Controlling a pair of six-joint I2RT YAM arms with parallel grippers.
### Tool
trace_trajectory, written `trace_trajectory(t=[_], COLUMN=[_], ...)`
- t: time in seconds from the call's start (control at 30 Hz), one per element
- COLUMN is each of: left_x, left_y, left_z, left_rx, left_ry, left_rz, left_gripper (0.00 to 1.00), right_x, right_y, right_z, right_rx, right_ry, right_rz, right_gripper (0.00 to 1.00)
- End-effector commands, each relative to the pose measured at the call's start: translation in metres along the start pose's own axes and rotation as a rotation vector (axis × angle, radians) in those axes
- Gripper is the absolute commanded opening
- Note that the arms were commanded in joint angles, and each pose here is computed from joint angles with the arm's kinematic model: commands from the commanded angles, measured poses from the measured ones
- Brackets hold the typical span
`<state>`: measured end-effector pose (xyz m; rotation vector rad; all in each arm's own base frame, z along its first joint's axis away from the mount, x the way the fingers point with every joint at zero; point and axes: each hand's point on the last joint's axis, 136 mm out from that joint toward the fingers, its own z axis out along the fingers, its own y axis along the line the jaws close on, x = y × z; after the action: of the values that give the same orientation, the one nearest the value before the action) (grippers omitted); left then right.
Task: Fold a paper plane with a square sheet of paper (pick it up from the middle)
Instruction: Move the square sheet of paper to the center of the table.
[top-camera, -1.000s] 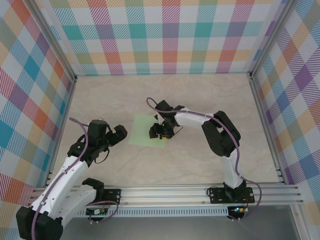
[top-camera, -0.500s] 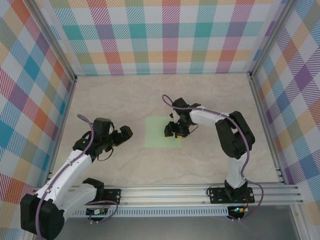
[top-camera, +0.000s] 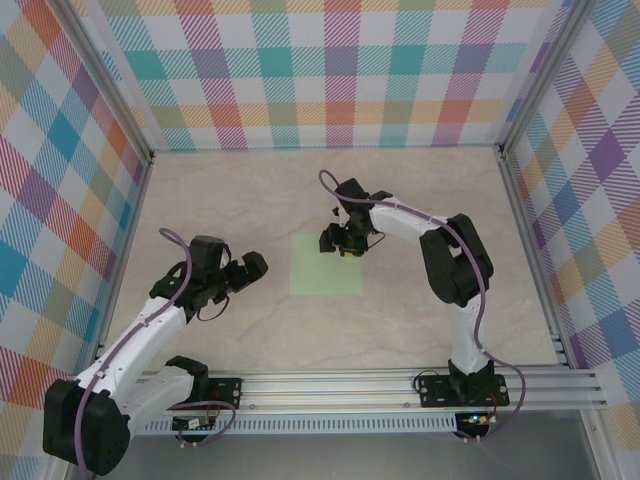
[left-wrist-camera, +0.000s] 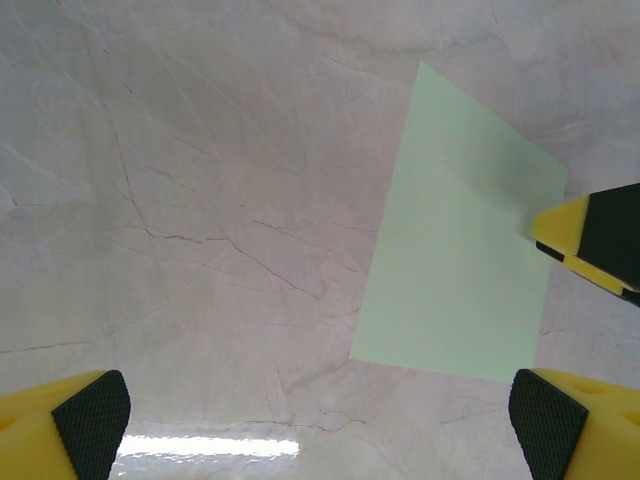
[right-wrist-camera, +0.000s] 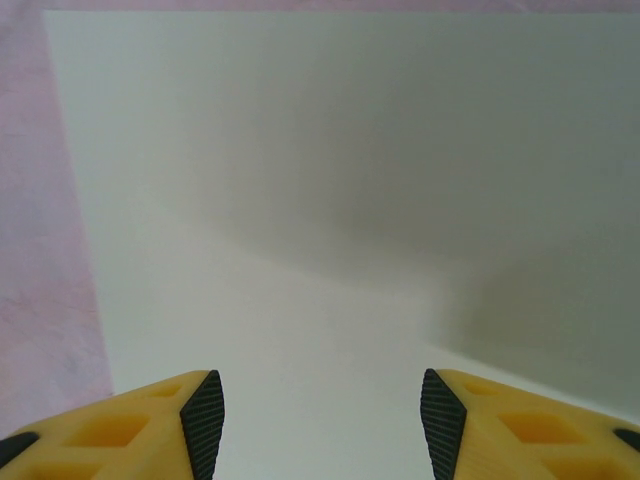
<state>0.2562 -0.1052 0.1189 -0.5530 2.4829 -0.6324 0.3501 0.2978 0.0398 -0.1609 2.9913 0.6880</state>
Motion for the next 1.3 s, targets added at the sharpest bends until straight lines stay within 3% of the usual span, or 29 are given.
trace_trajectory(t=[0.0,0.37,0.57,0.83,1.27], left_x=[0.001,0.002,0.006,0.005,0.006], left_y=[0.000,-0.011,-0.012,-0.010,-0.008], left_z=[0.001,0.004,0.007,0.008,0.004], left_rx=[0.015,0.086,0.096,0.082,0.060], left_ry=[-0.005,-0.005,0.001,0.001,0.006], left_rz=[0.005,-0.004,-0.005,0.007,0.033], left_gripper=[1.00,1.00,1.00,1.00,1.00], right_x=[0.012,0.033,0.024,0.025,0.035], right_y=[-0.020,-0.061,-0.037,-0.036,-0.002], right_z=[0.005,0.000,-0.016,-0.028,0.000], right_rx=[0.059,0.128,0.059,0.328,0.277], right_ry=[0.037,0.061,0.040,-0.028,0.023], right_rz=[0.026,-0.023,-0.038,0.033,0.020], right_gripper=[0.57,0.57,0.59,0.74,0.78])
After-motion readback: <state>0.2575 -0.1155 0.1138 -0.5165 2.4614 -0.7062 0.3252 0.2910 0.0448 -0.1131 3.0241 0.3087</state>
